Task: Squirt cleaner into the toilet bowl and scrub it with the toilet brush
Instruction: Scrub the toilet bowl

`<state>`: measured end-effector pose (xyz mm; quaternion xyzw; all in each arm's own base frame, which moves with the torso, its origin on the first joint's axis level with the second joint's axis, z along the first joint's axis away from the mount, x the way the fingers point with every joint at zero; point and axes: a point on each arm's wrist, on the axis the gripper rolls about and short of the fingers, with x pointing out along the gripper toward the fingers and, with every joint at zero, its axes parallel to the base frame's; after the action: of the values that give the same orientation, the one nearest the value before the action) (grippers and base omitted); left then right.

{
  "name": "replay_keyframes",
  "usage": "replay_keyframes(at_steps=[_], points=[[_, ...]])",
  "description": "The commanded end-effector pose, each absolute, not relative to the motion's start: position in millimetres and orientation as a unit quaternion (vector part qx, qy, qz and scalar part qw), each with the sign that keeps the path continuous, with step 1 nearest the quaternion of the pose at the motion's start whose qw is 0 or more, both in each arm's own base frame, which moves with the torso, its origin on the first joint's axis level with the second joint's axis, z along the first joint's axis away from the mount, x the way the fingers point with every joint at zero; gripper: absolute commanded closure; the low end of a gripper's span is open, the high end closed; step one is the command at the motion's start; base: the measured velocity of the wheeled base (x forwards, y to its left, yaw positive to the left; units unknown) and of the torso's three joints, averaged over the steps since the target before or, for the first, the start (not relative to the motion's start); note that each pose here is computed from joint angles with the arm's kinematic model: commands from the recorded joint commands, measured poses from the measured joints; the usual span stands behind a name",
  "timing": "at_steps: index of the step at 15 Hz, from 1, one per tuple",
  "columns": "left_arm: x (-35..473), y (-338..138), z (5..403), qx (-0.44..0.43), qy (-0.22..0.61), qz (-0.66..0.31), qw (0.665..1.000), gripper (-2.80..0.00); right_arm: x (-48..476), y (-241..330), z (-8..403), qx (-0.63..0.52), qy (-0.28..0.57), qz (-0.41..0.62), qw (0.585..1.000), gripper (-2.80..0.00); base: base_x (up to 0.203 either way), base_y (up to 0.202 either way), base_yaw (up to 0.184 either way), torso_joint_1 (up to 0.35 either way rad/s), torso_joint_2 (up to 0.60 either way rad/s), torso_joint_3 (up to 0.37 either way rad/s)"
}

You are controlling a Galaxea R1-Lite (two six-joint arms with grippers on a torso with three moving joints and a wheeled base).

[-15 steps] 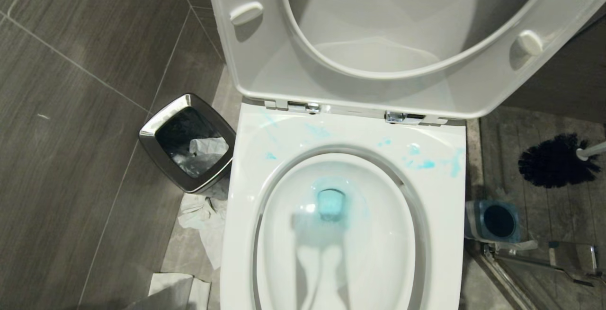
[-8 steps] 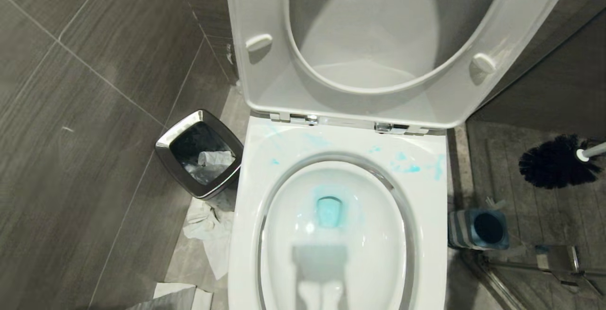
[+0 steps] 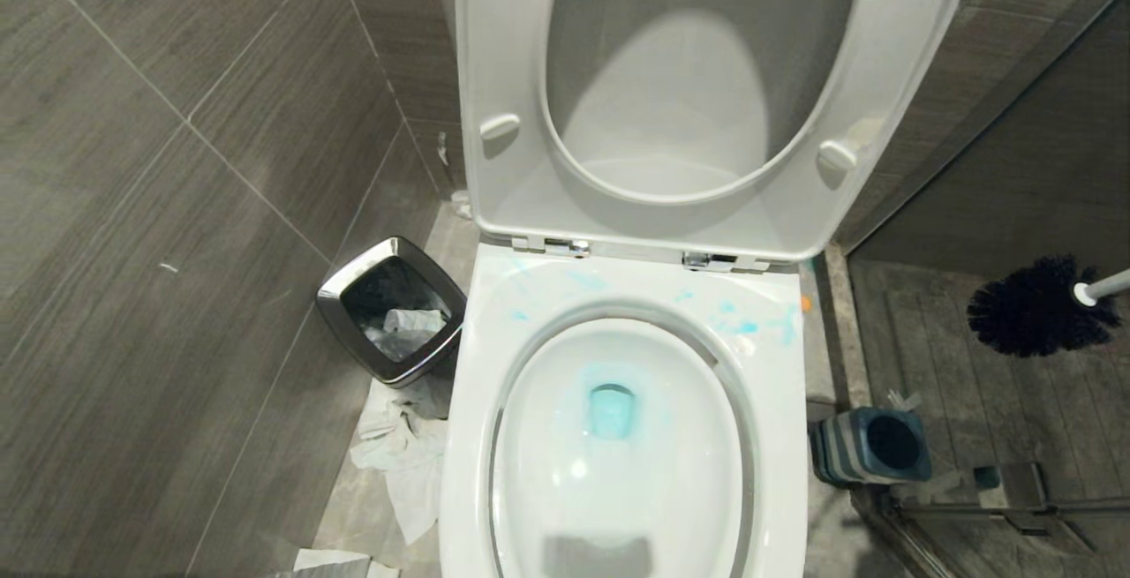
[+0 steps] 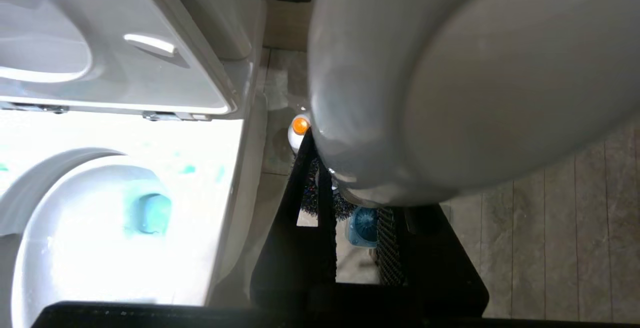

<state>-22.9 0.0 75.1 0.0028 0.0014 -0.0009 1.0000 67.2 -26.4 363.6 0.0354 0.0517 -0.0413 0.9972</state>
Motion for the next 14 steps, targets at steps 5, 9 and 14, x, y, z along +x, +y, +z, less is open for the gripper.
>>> replay_keyframes(at_steps=[5,9,14], points=[[-23,0,75,0.002,0.002,0.0,1.0,0.0,83,-30,367,0.024,0.062,-0.032,0.997,0.0,0.0,0.0,0.0,0.003,0.01,0.2],[-23,0,75,0.003,0.002,0.0,1.0,0.0,106,-11,372,0.005,0.07,0.001,0.998,0.0,0.0,0.0,0.0,0.003,0.0,0.202],[-23,0,75,0.003,0.002,0.0,1.0,0.0,143,43,373,-0.019,0.062,0.039,0.997,0.0,0.0,0.0,0.0,0.001,0.0,0.056]])
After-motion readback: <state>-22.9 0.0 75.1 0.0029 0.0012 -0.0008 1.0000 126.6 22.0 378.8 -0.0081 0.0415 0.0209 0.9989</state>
